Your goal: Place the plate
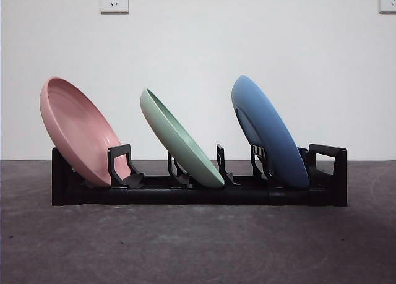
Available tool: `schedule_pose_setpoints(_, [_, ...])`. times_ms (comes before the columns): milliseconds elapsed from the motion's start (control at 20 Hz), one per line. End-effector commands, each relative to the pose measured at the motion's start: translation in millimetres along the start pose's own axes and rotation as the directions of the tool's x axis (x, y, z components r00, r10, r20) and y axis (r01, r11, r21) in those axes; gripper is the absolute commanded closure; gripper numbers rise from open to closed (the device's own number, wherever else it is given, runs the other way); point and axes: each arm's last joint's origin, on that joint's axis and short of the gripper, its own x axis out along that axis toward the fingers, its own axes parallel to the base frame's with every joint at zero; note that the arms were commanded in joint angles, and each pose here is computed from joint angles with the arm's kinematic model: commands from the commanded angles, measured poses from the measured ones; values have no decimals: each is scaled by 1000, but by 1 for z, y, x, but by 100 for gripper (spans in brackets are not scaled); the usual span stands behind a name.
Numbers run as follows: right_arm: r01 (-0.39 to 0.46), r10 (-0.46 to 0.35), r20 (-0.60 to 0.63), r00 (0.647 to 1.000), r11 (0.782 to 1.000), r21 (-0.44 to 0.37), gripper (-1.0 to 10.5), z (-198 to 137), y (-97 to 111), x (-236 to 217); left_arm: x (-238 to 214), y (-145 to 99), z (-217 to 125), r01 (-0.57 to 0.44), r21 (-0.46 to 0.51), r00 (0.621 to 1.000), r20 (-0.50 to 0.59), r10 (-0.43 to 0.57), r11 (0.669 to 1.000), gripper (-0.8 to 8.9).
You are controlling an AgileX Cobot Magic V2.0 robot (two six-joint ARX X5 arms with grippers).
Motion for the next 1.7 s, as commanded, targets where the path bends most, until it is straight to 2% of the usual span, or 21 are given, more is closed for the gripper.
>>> schedule_pose_setpoints(50, [-4,4,5,1000,999,42,931,23,6,-1,-5,-9,17,-18,2,999,-51,19,1000,804])
schedule_pose_setpoints(200, [10,-7,-75,997,999,36,931,44,11,-1,-8,-17,31,-7,45,992,-127,13,999,803])
schedule_pose_setpoints(350, [-12,18,-191,981,999,33,931,61,17,2,-10,-26,45,4,60,978,-206,9,998,803])
schedule_pose_setpoints(600, [-89,99,-379,920,995,44,931,82,27,14,-11,-38,67,0,143,935,-352,50,990,803])
schedule_pose_setpoints(800, [-156,186,-512,839,983,101,931,90,34,27,-8,-47,80,83,173,885,-466,8,981,803])
schedule_pose_setpoints(1100, [-207,287,-689,665,958,200,931,95,42,49,0,-58,93,152,103,770,-636,-52,983,803])
schedule_pose_setpoints(1150, [-207,300,-720,626,954,217,931,96,43,54,2,-60,95,160,89,740,-670,-60,983,803])
schedule_pose_setpoints(1250, [-202,306,-785,539,952,232,930,97,46,65,8,-63,97,146,44,656,-753,-63,988,803])
schedule_pose_setpoints(1350, [-231,304,-824,478,949,216,929,99,50,74,15,-64,99,115,37,590,-806,-38,993,802])
schedule_pose_setpoints(1400, [-240,303,-832,464,947,211,921,99,52,77,19,-64,100,107,35,576,-817,-33,994,752])
schedule_pose_setpoints(1500, [-281,305,-838,452,941,190,765,102,58,83,24,-65,102,102,34,569,-822,-30,994,496])
schedule_pose_setpoints(1600, [-296,299,-841,451,939,175,608,104,63,86,25,-66,103,105,34,573,-819,-32,994,469])
schedule_pose_setpoints(1700, [-314,311,-839,446,932,179,593,108,67,89,25,-66,103,105,35,574,-818,-32,994,469])
